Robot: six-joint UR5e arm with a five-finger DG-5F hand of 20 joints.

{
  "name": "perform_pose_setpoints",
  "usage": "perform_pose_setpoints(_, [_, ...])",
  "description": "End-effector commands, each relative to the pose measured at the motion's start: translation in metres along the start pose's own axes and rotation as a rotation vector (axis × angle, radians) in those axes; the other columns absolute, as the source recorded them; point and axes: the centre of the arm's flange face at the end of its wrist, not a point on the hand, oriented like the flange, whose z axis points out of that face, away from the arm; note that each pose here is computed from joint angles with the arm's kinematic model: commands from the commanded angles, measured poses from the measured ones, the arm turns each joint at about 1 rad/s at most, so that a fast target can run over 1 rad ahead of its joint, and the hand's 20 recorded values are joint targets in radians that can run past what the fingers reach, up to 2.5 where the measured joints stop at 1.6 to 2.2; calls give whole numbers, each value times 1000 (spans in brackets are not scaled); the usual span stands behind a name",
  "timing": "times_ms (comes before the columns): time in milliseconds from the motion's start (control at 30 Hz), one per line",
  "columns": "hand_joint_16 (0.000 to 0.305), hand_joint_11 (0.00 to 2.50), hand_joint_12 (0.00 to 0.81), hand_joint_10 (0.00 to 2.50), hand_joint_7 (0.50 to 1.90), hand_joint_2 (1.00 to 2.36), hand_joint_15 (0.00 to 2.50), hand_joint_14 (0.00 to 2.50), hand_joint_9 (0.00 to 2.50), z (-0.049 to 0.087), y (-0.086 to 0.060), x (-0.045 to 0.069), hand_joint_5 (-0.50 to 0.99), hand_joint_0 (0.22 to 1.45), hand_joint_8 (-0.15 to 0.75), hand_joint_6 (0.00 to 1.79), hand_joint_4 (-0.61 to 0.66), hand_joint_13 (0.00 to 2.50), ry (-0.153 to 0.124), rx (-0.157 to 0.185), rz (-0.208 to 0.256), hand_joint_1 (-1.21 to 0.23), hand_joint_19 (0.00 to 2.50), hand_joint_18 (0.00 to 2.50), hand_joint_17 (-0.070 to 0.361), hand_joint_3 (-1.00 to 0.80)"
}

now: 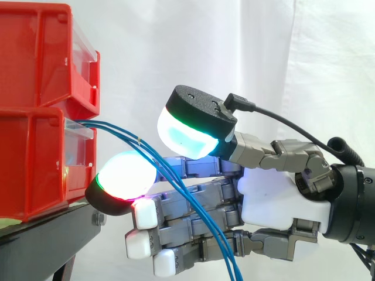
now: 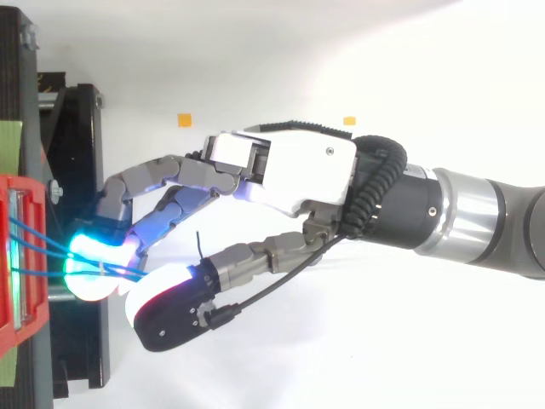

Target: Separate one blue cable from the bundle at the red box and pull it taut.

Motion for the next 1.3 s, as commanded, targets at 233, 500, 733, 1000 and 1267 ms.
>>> perform_pose_setpoints(233, [44, 785, 300, 20, 861, 1004, 567, 22, 885, 0, -1, -2, -153, 558, 257, 711, 55, 796, 0, 2, -1, -623, 749, 588, 99, -421])
perform_pose_setpoints(500, [45, 807, 305, 20, 776, 1006, 571, 22, 907, 2, 1, -4, -165, 576, 260, 789, 57, 819, 21, -4, -1, -601, 743, 606, 101, -384])
perform_pose_setpoints(733, [47, 801, 314, 18, 752, 1007, 576, 22, 919, 7, 8, -6, -172, 581, 275, 836, 74, 832, 23, 0, -3, -685, 740, 636, 107, -351])
perform_pose_setpoints(1000, [46, 821, 306, 17, 770, 1006, 597, 23, 920, 6, 8, -5, -174, 578, 266, 851, 67, 836, 32, 0, 2, -689, 757, 639, 104, -383])
perform_pose_setpoints(1267, [49, 823, 316, 19, 746, 1000, 601, 24, 939, 6, 7, -5, -173, 496, 276, 851, 90, 854, 34, 2, 26, -711, 756, 663, 110, -500])
